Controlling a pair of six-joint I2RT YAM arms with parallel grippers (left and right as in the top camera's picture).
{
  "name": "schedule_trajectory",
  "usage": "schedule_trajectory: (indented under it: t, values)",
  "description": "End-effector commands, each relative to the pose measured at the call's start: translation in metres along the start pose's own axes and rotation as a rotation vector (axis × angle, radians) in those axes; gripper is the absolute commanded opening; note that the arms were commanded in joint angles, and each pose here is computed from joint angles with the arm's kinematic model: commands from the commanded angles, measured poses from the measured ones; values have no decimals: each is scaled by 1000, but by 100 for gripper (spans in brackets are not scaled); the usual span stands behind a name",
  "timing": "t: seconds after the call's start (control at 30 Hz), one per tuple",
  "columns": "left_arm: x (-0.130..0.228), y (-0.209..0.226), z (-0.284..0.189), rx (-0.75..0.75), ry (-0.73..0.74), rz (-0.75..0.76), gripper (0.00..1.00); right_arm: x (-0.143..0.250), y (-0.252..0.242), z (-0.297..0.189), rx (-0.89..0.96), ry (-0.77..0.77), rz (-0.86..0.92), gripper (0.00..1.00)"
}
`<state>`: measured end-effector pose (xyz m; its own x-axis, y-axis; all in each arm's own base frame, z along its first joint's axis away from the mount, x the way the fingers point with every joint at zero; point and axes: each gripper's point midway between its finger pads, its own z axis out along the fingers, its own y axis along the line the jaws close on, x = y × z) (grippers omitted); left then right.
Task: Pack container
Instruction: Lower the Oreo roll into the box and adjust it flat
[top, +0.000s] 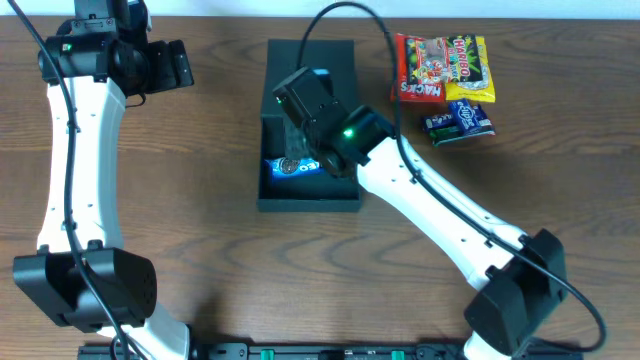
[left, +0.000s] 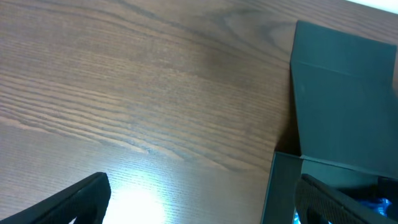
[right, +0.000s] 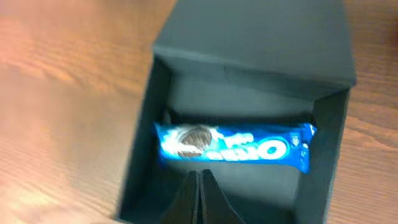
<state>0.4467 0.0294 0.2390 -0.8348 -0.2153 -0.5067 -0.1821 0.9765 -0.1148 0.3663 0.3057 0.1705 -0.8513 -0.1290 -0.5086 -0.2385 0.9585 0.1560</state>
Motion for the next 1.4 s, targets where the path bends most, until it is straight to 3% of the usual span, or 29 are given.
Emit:
schedule_trajectory:
  t: [0.0, 0.13, 0.47, 0.93, 1.37]
  values:
    - [0, 0, 0, 4, 5, -10, 95, 33, 4, 34, -53, 134, -195, 2]
    - [0, 0, 0, 4, 5, -10, 95, 68, 10, 68, -104, 267, -236, 2]
    - [0, 0, 0, 4, 4, -10, 96, 107, 4, 117, -109, 395, -321, 1]
    - [1, 0, 0, 4, 6, -10, 95, 70, 5, 145, -54, 212, -323, 2]
    - [1, 0, 0, 4, 9, -10, 95, 56, 10, 147, -54, 151, -280, 1]
